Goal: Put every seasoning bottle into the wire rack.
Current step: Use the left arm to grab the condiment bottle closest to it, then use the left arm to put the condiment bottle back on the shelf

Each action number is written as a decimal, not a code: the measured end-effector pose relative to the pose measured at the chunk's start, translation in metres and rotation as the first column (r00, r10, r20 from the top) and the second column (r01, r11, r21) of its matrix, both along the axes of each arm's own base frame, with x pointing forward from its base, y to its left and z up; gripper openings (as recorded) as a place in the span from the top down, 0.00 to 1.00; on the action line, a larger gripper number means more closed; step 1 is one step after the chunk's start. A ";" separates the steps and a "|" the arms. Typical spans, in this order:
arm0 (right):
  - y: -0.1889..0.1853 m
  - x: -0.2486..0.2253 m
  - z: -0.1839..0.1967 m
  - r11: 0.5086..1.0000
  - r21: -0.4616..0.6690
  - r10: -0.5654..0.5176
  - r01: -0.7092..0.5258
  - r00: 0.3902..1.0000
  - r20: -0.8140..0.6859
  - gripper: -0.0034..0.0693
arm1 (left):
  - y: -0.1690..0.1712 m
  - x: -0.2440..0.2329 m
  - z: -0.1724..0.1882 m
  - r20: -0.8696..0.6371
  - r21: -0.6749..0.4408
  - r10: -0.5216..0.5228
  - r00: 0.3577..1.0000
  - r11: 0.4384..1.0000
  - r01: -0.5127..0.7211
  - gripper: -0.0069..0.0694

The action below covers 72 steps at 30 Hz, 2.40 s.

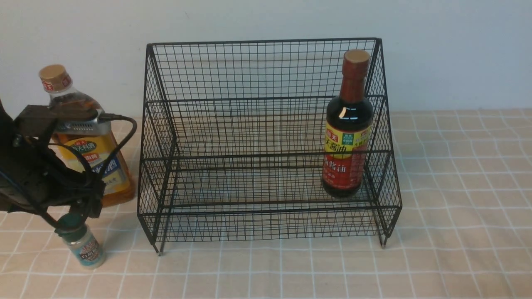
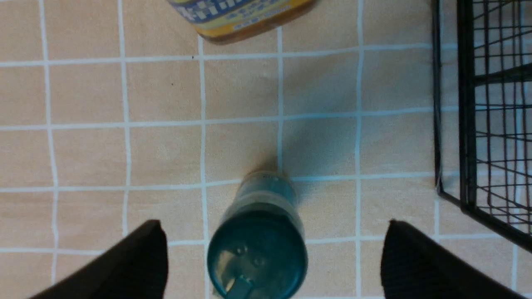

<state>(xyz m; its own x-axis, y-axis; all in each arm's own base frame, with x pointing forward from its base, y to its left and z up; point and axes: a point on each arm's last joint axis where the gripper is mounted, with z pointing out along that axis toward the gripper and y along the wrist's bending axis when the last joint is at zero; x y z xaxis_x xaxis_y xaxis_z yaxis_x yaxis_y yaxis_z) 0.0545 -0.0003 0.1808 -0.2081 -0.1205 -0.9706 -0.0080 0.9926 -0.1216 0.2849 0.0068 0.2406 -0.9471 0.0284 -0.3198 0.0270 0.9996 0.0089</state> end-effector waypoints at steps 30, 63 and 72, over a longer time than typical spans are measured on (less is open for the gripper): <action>0.000 0.000 0.000 1.000 -0.001 0.000 0.000 1.000 0.000 0.97 | -0.001 -0.028 0.041 -0.036 0.003 -0.004 0.999 1.000 0.004 0.47; 0.000 0.000 0.000 1.000 -0.004 0.001 -0.001 1.000 0.000 0.97 | -0.136 0.007 0.042 0.091 0.018 -0.349 0.933 0.937 0.349 0.47; 0.000 0.000 0.000 1.000 -0.004 0.001 -0.001 1.000 0.000 0.97 | -0.139 0.018 0.019 0.028 0.050 -0.360 0.932 0.932 0.359 0.47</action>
<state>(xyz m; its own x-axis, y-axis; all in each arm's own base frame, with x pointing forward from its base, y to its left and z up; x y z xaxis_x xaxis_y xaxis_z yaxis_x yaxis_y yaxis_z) 0.0545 -0.0003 0.1808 -0.2081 -0.1244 -0.9702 -0.0088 0.9921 -0.1253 0.3031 -0.1322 0.2597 -0.8587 0.3794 -0.3444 0.3835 0.9217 0.0592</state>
